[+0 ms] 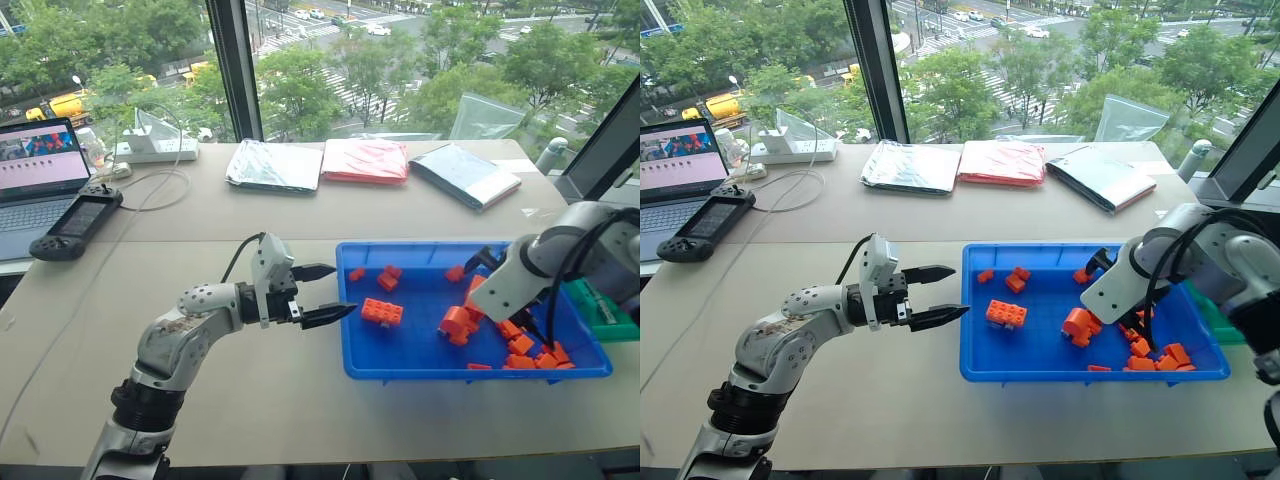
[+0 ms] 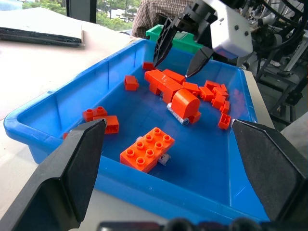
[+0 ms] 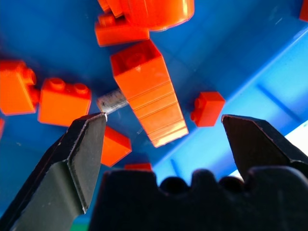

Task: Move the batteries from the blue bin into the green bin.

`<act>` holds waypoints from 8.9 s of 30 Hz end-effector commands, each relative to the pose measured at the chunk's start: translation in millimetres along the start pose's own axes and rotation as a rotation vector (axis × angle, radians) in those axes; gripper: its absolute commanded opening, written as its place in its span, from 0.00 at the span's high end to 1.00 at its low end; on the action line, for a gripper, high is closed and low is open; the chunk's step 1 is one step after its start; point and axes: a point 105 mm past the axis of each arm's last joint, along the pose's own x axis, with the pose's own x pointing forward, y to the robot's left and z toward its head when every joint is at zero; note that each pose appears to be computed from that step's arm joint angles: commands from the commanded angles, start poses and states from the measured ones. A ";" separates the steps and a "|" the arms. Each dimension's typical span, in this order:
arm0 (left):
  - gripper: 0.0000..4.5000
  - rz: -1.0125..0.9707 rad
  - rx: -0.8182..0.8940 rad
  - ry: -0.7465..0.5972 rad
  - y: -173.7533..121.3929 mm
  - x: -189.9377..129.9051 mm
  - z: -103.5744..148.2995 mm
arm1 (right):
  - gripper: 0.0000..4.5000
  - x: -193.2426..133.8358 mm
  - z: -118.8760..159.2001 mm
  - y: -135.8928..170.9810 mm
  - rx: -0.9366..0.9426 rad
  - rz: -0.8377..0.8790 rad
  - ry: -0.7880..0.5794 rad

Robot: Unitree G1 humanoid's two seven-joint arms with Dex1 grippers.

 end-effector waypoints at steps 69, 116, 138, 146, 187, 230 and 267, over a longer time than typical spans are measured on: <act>0.00 -0.043 -0.020 -0.026 -14.8 5.1 7.2 | 0.01 -17.0 -11.5 42.3 1.145 -0.230 -0.108; 0.00 -0.010 -0.030 -0.009 -16.1 -1.1 3.2 | 0.95 -44.5 -46.1 32.5 1.517 -0.580 -0.089; 0.00 -0.046 -0.021 0.019 -17.2 0.6 2.5 | 0.95 -35.3 -101.4 140.7 2.314 -1.178 0.458; 0.00 -0.039 -0.023 0.014 -18.2 0.3 2.4 | 0.95 -38.3 -114.9 149.5 2.300 -1.204 0.489; 0.00 -0.064 -0.029 0.029 -19.5 1.2 0.2 | 0.01 -52.4 31.0 41.9 1.531 -0.527 -0.625; 0.00 -0.021 -0.028 0.030 -18.4 -4.6 0.3 | 0.68 10.3 39.6 39.3 1.578 -0.439 -0.625; 0.00 -0.028 -0.038 0.036 -21.5 -1.5 -2.7 | 0.01 5.3 22.5 33.6 1.647 -0.406 -0.528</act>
